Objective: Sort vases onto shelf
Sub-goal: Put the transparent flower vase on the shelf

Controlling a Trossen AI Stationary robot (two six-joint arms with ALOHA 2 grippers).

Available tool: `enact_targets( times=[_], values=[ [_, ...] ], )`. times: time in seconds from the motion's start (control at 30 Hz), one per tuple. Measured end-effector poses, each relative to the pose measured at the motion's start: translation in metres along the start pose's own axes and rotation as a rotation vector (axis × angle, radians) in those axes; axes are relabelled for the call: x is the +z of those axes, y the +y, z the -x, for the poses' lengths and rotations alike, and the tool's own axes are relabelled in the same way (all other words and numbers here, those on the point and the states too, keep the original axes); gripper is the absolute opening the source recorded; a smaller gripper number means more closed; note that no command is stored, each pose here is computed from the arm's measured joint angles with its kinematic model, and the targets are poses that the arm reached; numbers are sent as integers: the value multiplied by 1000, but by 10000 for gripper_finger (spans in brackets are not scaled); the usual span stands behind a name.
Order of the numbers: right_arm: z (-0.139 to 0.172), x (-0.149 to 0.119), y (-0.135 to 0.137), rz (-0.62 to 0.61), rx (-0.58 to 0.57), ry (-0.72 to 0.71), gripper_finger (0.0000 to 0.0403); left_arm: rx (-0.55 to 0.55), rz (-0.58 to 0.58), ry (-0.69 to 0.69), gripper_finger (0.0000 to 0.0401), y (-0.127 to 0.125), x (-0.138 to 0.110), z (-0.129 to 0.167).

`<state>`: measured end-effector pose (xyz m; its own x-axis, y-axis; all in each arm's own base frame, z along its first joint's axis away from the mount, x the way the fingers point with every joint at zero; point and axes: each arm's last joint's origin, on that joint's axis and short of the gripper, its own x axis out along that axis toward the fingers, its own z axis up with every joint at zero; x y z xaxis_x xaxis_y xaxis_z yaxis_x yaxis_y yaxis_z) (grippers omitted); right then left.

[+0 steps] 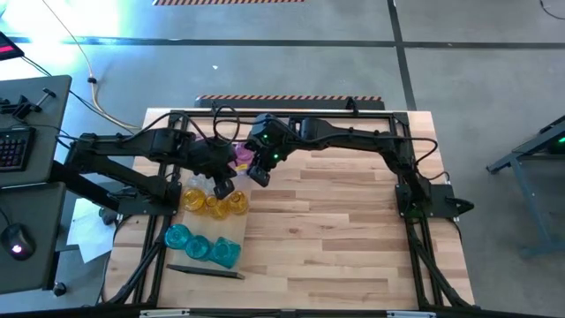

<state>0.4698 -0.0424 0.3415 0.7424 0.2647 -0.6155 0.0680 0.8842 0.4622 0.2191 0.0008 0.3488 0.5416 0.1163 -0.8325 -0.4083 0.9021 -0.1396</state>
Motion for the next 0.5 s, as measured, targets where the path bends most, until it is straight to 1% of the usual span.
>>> enact_targets(
  times=[0.5],
  values=[
    [-1,0,0,-4,0,0,3,-4,12,9,9,0,0,0]
  ],
)
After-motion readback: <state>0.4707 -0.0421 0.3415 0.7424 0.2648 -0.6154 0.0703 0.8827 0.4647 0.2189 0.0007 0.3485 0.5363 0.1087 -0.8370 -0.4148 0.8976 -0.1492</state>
